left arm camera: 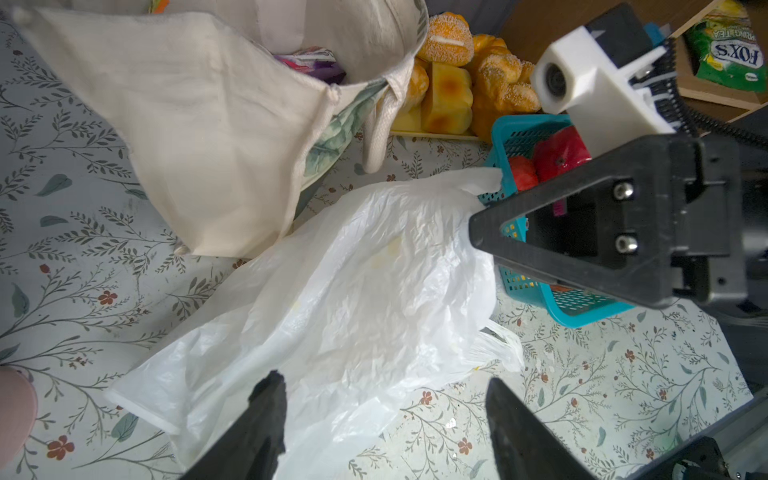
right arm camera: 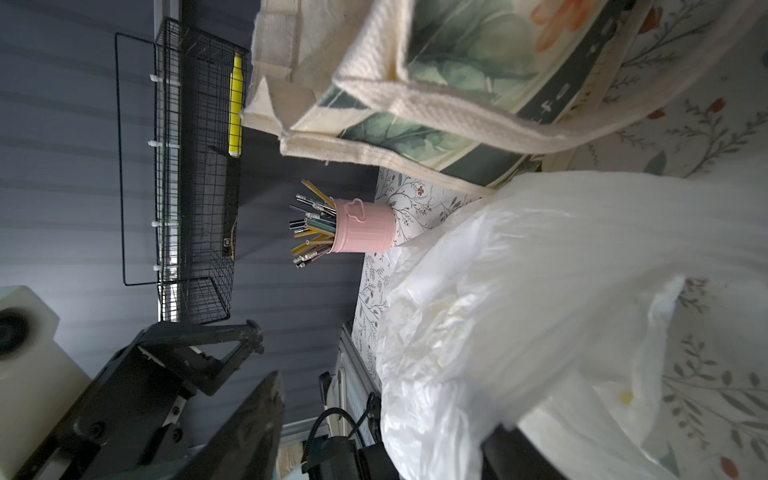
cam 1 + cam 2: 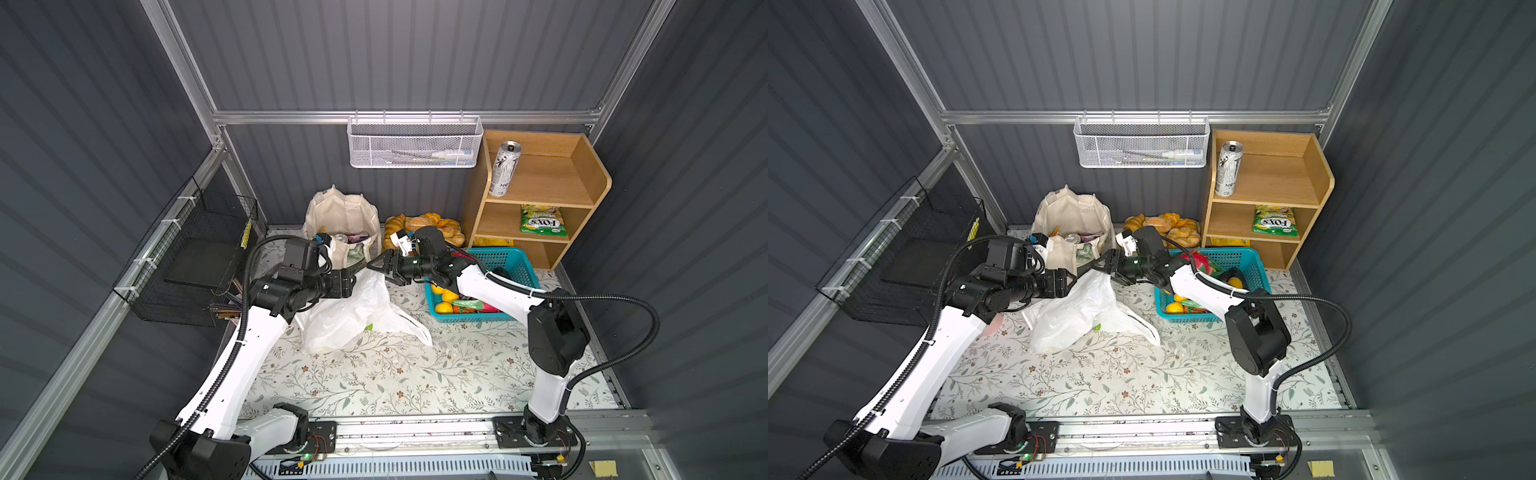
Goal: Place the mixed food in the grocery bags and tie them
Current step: 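Reach the left gripper to the plastic bag's handle and grasp it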
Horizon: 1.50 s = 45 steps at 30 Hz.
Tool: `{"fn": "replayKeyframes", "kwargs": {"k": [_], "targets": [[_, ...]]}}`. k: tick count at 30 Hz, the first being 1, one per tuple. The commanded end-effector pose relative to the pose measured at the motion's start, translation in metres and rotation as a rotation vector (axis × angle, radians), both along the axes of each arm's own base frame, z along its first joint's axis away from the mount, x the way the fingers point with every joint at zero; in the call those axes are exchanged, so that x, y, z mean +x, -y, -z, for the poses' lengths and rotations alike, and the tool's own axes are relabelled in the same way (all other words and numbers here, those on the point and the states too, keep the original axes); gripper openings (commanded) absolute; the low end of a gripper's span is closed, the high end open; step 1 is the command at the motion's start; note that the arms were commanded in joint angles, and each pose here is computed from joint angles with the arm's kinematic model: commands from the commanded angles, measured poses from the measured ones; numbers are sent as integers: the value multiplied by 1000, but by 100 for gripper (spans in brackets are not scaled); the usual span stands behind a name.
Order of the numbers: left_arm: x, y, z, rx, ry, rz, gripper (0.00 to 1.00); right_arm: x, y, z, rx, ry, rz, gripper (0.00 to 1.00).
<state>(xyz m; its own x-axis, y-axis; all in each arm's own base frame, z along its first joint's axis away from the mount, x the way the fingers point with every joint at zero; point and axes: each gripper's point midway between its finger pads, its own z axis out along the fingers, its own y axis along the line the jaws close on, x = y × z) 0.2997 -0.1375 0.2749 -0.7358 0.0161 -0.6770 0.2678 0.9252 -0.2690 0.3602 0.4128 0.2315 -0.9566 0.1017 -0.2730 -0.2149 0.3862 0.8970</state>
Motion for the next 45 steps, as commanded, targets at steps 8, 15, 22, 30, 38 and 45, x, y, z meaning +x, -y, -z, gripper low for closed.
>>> {"fn": "replayKeyframes", "kwargs": {"k": [8, 15, 22, 30, 38, 45], "targets": [[-16, 30, 9, 10, 13, -10, 78, -4, -4, -43, 80, 47, 4, 72], [-12, 55, 27, 67, 109, -45, 78, -3, -5, -43, 85, 33, 11, 72], [-6, 89, 41, 130, 185, -28, 78, -3, -5, -39, 84, 24, 20, 73], [17, 85, 58, 232, 226, -158, 81, -4, -4, -39, 90, 20, 24, 73], [32, 83, 76, 338, 237, -201, 78, -5, -4, -41, 103, 18, 31, 73], [26, 81, 90, 338, 220, -181, 46, -5, -4, -45, 114, 21, 32, 73]]}}
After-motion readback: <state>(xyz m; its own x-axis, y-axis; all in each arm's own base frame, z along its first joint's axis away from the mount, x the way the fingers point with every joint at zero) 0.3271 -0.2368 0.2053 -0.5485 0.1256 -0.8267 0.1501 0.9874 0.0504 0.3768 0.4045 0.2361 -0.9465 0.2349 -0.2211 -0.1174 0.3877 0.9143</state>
